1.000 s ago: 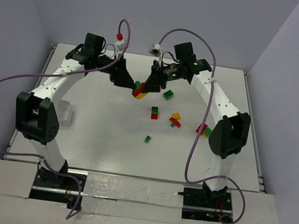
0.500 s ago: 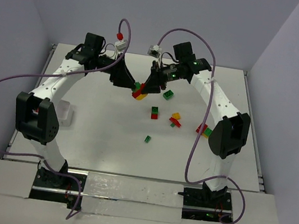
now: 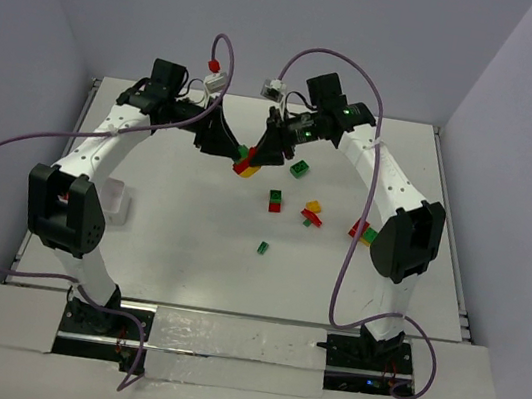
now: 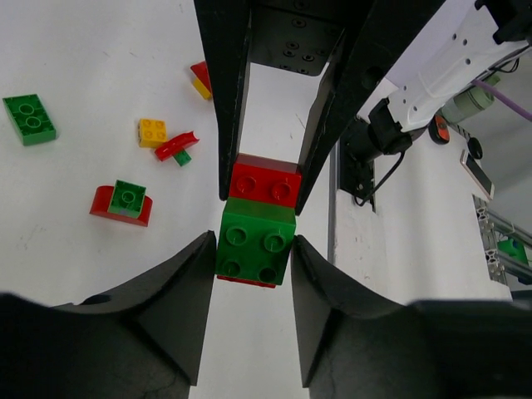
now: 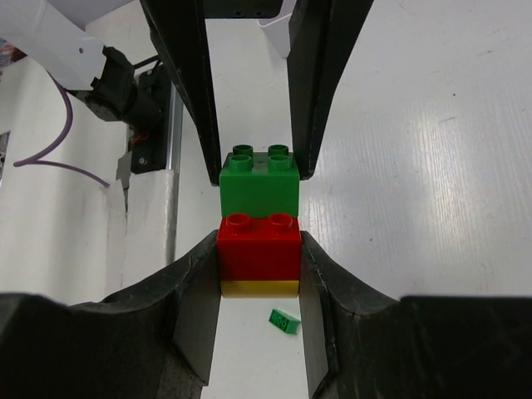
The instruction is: Sort the legos into containers by color
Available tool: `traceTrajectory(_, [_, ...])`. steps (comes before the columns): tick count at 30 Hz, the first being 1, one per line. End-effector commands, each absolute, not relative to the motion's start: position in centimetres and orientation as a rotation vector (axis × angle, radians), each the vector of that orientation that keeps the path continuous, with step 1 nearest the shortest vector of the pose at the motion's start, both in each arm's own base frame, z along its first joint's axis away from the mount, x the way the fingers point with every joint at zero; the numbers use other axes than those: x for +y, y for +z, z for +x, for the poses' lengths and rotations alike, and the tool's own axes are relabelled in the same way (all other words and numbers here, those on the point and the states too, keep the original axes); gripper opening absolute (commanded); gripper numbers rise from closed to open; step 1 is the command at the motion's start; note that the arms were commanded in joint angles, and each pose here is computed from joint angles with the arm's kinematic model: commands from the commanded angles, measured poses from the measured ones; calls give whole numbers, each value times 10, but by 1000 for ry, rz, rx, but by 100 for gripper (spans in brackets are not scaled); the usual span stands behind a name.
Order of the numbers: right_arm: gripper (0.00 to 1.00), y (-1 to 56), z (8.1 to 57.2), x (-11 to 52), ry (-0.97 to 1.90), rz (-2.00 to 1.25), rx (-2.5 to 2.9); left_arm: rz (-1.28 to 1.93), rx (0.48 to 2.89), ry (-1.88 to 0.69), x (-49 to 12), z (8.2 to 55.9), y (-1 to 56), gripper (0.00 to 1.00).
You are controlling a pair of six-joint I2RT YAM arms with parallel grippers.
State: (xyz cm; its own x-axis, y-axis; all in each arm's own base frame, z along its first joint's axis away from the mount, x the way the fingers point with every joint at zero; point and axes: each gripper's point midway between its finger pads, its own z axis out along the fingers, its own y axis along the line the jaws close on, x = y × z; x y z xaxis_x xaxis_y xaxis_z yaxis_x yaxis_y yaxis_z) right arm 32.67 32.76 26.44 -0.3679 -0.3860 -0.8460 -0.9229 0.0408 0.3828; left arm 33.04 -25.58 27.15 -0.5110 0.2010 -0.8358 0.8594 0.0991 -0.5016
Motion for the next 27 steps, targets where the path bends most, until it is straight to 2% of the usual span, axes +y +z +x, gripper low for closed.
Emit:
traceTrajectory(1, [0,280,321,334,1319,-1353,1725,1079,1716,-1449,-259,326,289,47])
traceTrajectory(5, [0,278,320,335,1316,-1356,1732,1063,1721,-1424,-258,327,289,37])
traceTrajectory(8, [0,274,320,335,1312,-1366,1737,1023,1744,-1396,-255,330,286,18])
traceTrajectory(10, [0,270,319,333,1308,-1373,1754,956,1777,-1373,-246,336,286,1])
traceTrajectory(15, [0,255,315,327,1295,-1400,1804,761,1837,-1316,-214,354,286,0])
traceTrajectory(21, [0,230,313,313,1276,-1422,1880,579,1948,-1128,-147,363,273,0])
traceTrajectory(27, [0,222,324,303,1207,-1390,1929,479,2181,-769,-82,347,235,0])
